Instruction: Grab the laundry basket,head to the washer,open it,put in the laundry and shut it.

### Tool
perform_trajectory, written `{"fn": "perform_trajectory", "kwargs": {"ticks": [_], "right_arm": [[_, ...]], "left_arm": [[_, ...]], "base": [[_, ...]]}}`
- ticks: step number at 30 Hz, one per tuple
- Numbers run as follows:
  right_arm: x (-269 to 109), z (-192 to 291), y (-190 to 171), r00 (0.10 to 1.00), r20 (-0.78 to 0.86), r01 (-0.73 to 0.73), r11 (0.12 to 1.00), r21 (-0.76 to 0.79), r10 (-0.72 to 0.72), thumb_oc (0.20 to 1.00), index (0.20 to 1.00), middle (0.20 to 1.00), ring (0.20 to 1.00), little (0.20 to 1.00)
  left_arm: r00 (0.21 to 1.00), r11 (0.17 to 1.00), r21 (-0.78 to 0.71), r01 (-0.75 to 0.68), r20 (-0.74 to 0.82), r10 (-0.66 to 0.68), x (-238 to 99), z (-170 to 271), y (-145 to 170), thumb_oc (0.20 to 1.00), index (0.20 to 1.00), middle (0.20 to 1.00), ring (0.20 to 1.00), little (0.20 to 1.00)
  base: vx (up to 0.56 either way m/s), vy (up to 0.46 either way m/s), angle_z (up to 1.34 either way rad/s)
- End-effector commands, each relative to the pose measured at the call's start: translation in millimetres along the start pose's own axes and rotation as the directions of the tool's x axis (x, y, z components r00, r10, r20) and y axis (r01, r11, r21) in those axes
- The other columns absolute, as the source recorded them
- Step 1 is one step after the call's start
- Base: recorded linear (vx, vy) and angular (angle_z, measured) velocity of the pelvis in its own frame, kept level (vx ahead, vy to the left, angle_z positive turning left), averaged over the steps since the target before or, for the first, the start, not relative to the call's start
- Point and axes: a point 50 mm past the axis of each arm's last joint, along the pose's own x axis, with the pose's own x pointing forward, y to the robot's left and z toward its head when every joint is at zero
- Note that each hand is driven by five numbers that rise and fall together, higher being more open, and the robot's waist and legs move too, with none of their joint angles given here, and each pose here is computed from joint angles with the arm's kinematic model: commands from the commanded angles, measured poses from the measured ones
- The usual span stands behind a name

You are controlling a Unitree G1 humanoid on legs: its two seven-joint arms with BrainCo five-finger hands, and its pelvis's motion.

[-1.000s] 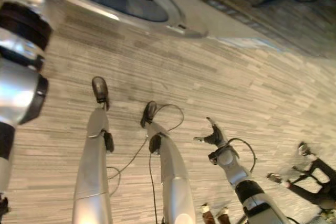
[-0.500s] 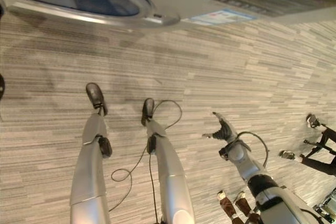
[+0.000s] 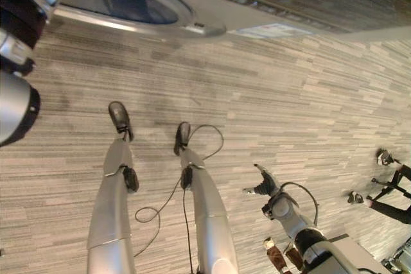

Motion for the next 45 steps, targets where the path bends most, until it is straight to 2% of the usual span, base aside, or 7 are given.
{"fn": "perform_trajectory", "kwargs": {"ticks": [1, 8, 18, 24, 32, 42, 45], "right_arm": [[-16, -32, 4, 0.992, -0.123, 0.003, 0.999, 0.034, 0.002, 1.0, 1.0, 1.0, 1.0, 1.0], [-21, -36, 18, 0.989, -0.148, -0.004, 0.998, 0.067, 0.014, 1.0, 1.0, 1.0, 1.0, 1.0], [-26, -38, 22, 0.987, -0.158, 0.037, 0.993, 0.109, -0.019, 1.0, 1.0, 1.0, 1.0, 1.0], [-34, -41, 36, 0.984, -0.179, 0.036, 0.986, 0.165, -0.006, 1.0, 1.0, 1.0, 1.0, 1.0], [-41, -52, 48, 0.975, -0.219, -0.006, 0.984, 0.177, 0.046, 1.0, 1.0, 1.0, 1.0, 1.0], [-54, -64, 76, 0.948, -0.272, -0.12, 0.978, 0.172, 0.164, 1.0, 1.0, 1.0, 1.0, 1.0], [-58, -55, 93, 0.942, -0.233, -0.21, 0.965, 0.155, 0.242, 1.0, 1.0, 1.0, 1.0, 1.0]], "left_arm": [[0.986, 0.981, -0.196, -0.004, 0.16, 0.036, 11, 45, 17, 1.0, 1.0, 1.0, 1.0, 1.0], [0.978, 0.968, -0.225, 0.108, 0.199, -0.062, -36, 6, -11, 1.0, 1.0, 1.0, 1.0, 1.0], [0.964, 0.948, -0.219, 0.231, 0.181, -0.193, -112, -51, -12, 1.0, 1.0, 1.0, 1.0, 1.0], [0.927, 0.873, -0.311, 0.375, 0.105, -0.361, -210, -87, 12, 1.0, 1.0, 1.0, 1.0, 1.0], [0.88, 0.787, -0.493, 0.371, -0.083, -0.467, -287, -111, 17, 1.0, 1.0, 1.0, 1.0, 1.0], [0.695, 0.708, -0.624, 0.33, -0.346, -0.63, -375, -143, -21, 1.0, 1.0, 1.0, 1.0, 1.0], [0.589, 0.708, -0.605, 0.365, -0.439, -0.679, -411, -155, -38, 1.0, 1.0, 1.0, 1.0, 1.0]], "base": [[0.0, -0.022, 0.07], [-0.02, -0.021, 0.09], [-0.01, -0.017, 0.06], [0.0, -0.019, 0.04], [0.02, -0.021, 0.08], [0.01, 0.0, 0.05], [0.02, 0.002, 0.11]]}}
